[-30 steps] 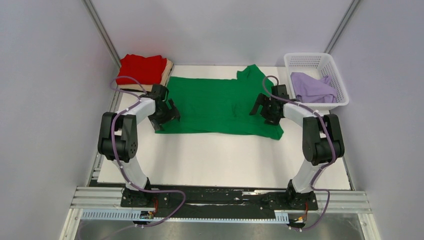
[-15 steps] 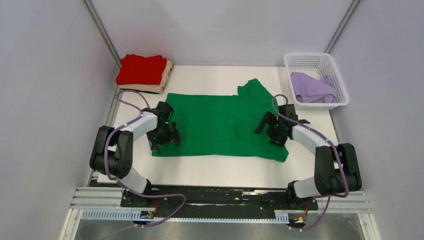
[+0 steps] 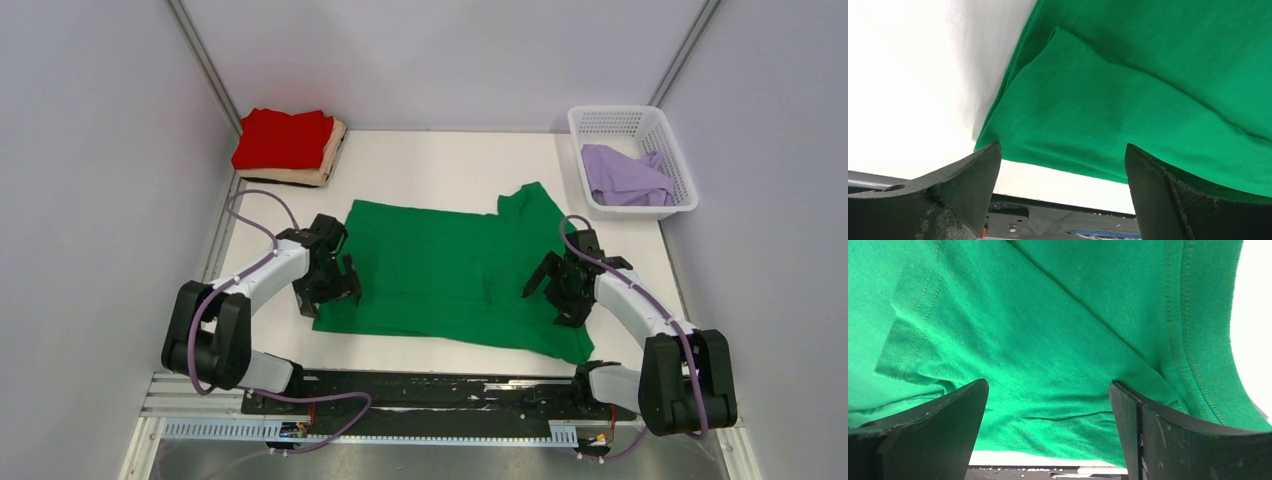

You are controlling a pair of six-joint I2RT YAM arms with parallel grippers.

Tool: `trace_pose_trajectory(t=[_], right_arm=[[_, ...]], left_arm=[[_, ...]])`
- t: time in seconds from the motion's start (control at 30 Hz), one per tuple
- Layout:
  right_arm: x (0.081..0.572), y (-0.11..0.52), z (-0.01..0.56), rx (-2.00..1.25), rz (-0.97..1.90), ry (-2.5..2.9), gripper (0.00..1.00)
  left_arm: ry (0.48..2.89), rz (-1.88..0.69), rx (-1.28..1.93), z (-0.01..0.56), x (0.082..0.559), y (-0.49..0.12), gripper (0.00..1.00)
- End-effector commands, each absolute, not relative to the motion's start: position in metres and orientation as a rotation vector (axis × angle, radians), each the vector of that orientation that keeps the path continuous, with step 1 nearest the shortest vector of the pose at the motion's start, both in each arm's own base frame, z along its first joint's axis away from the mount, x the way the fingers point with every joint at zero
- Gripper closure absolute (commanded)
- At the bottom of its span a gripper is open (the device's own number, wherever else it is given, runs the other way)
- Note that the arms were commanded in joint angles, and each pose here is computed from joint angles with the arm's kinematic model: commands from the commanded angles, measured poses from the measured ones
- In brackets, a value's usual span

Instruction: Fold and stack the t-shirts

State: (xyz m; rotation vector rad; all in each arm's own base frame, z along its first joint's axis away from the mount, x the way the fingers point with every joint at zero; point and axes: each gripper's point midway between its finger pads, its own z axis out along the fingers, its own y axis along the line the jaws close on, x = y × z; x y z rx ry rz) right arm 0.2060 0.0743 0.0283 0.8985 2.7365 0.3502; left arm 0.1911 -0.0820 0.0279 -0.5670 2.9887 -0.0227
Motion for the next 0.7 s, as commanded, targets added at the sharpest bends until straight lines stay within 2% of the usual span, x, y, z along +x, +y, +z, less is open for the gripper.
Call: trace_pose_trajectory(t=[0.0, 0.13, 0.33, 0.37, 0.4, 0.43, 0.47, 0.53, 0.57, 0.67], right_arm=[[0.224, 0.056, 0.051, 0.818, 0.233, 2.663, 0.00], [0.267, 0.060, 0.095, 0.634, 0.306, 2.525, 0.00], [0.334, 0.078, 0.142, 0.487, 0.438, 2.362, 0.00], [0.344, 0.081, 0.146, 0.474, 0.449, 2.346, 0.00], [0.354, 0.081, 0.148, 0.469, 0.446, 2.336, 0.00], [0.364, 0.079, 0.149, 0.468, 0.424, 2.326, 0.00], [0.373, 0.077, 0.150, 0.464, 0.403, 2.322, 0.00], [0.391, 0.072, 0.152, 0.458, 0.356, 2.315, 0.00], [0.399, 0.071, 0.151, 0.456, 0.334, 2.316, 0.00], [0.418, 0.064, 0.144, 0.466, 0.270, 2.324, 0.00]], left_arm=[[2.844, -0.216, -0.534, 0.063, 0.230, -0.104, 0.00], [2.703, -0.296, -0.478, 0.100, 0.272, -0.115, 0.00], [2.555, -0.176, -0.470, 0.132, 0.363, -0.099, 0.00], [2.581, -0.148, -0.460, 0.120, 0.376, -0.097, 0.00], [2.538, -0.149, -0.471, 0.134, 0.397, -0.093, 0.00], [2.573, -0.119, -0.467, 0.118, 0.409, -0.092, 0.00], [2.532, -0.127, -0.472, 0.132, 0.429, -0.090, 0.00], [2.559, -0.084, -0.461, 0.111, 0.458, -0.089, 0.02], [2.524, -0.089, -0.440, 0.123, 0.476, -0.090, 0.03], [2.577, -0.017, -0.403, 0.096, 0.496, -0.088, 0.09]])
